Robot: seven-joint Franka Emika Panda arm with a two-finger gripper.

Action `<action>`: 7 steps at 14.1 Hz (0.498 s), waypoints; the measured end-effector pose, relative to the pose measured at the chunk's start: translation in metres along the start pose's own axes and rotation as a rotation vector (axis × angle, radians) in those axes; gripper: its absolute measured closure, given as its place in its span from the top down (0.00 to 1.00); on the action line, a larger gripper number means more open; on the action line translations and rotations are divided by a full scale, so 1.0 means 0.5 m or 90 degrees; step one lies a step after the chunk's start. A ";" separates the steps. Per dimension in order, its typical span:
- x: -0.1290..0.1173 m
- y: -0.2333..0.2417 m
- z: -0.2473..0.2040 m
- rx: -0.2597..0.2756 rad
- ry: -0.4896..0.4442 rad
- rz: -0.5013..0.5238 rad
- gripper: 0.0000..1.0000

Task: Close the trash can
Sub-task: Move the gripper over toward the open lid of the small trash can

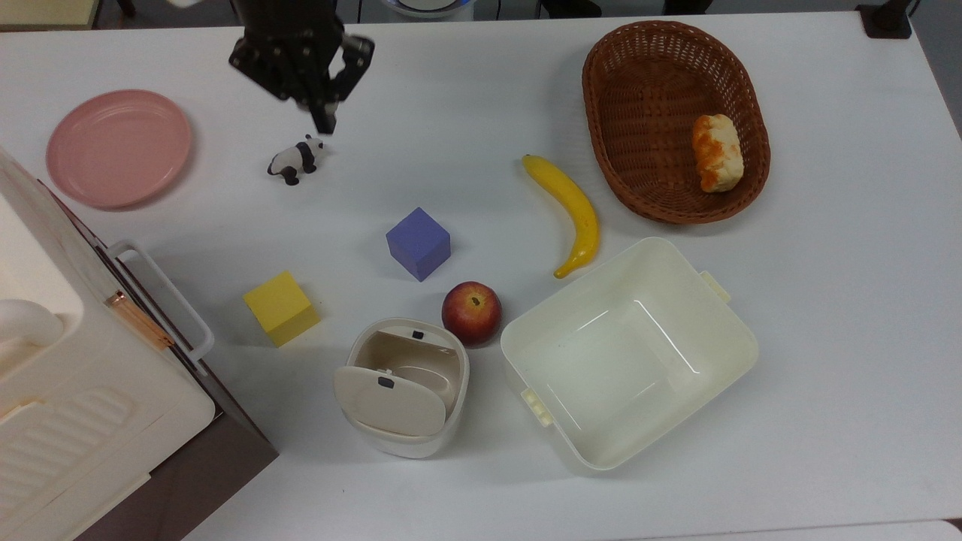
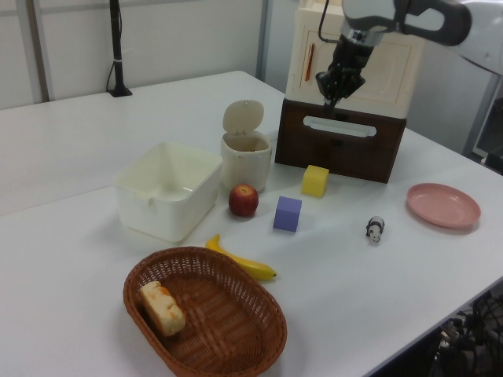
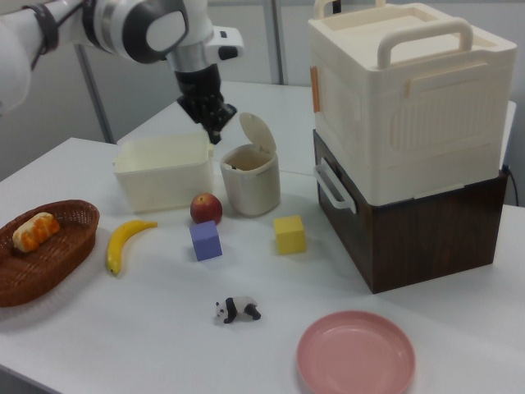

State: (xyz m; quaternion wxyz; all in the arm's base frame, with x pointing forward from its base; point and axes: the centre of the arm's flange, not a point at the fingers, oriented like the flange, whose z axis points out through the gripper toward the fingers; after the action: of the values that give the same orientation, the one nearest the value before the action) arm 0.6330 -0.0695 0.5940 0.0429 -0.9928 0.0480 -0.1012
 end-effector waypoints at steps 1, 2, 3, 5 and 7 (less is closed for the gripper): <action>0.018 0.003 0.010 -0.004 0.025 0.002 0.01; 0.037 0.005 0.019 -0.008 0.053 0.003 0.01; 0.053 0.006 0.024 -0.011 0.080 0.002 0.01; 0.085 0.005 0.027 -0.018 0.138 0.001 0.01; 0.105 0.006 0.023 -0.022 0.186 0.000 0.01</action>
State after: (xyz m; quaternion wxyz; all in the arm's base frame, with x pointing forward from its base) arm 0.6861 -0.0770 0.5927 0.0180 -0.9681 0.0554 -0.2438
